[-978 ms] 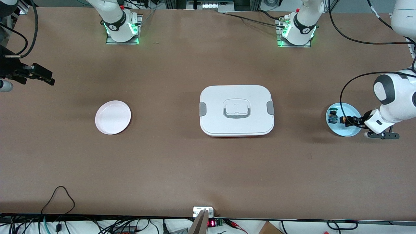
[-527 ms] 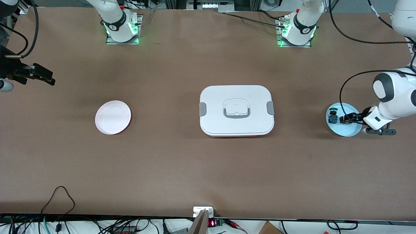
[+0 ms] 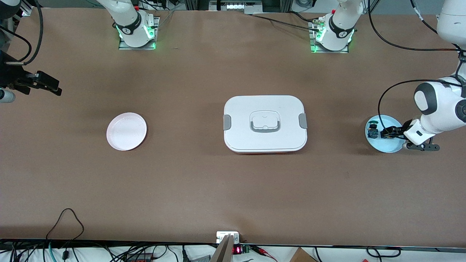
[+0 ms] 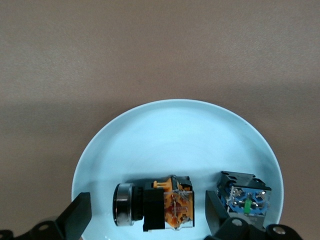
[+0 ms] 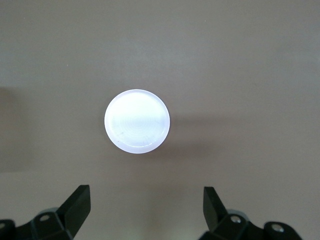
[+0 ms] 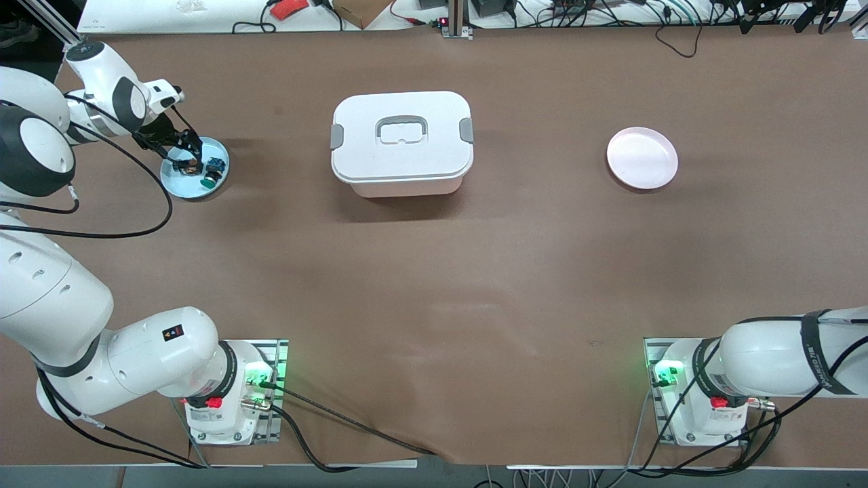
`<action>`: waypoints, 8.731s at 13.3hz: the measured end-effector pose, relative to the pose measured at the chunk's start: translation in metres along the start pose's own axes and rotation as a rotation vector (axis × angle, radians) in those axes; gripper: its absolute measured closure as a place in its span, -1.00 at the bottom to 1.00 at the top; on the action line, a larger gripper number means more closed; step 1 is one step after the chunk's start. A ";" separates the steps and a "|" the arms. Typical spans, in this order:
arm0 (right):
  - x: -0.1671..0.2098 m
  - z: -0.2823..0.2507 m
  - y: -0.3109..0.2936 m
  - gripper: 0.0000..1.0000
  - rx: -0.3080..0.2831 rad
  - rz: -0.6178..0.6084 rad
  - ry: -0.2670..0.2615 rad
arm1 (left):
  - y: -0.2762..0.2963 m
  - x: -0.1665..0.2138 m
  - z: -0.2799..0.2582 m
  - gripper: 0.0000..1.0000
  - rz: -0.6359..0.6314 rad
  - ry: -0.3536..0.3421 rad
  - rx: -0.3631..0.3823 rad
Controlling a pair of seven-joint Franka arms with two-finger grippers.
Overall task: Transfer orange switch to right arm and place
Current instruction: 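Close the left gripper on the orange switch, then lift the orange switch with the left gripper toward the box, then hold the switch up while the right gripper reaches toward it, then close the right gripper on the orange switch's button end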
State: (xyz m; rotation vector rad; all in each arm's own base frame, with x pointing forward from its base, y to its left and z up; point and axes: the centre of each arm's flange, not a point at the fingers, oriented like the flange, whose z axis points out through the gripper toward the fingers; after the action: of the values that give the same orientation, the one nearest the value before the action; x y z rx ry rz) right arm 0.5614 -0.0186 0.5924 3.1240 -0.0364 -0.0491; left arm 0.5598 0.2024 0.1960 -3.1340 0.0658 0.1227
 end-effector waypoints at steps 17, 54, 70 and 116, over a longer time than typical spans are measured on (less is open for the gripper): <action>0.002 0.003 0.000 -1.00 0.000 0.000 -0.006 | -0.002 -0.005 0.022 -0.57 -0.009 -0.026 -0.017; 0.009 0.020 -0.005 -1.00 0.036 -0.001 -0.038 | 0.478 0.072 -0.256 -0.44 0.909 0.662 -0.989; 0.017 0.056 -0.097 -1.00 0.708 0.021 -0.198 | 0.593 0.032 -0.179 -0.44 1.129 0.802 -1.116; -0.006 0.286 -0.302 -1.00 1.628 0.367 -0.639 | 0.629 0.013 -0.180 -0.44 1.069 0.823 -1.218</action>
State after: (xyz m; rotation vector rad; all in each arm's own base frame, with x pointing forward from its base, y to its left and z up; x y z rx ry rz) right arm 0.5531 0.2786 0.3015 4.1574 -1.2014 -1.8505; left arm 0.5607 -0.4275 0.3727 -3.2041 2.3619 -1.6584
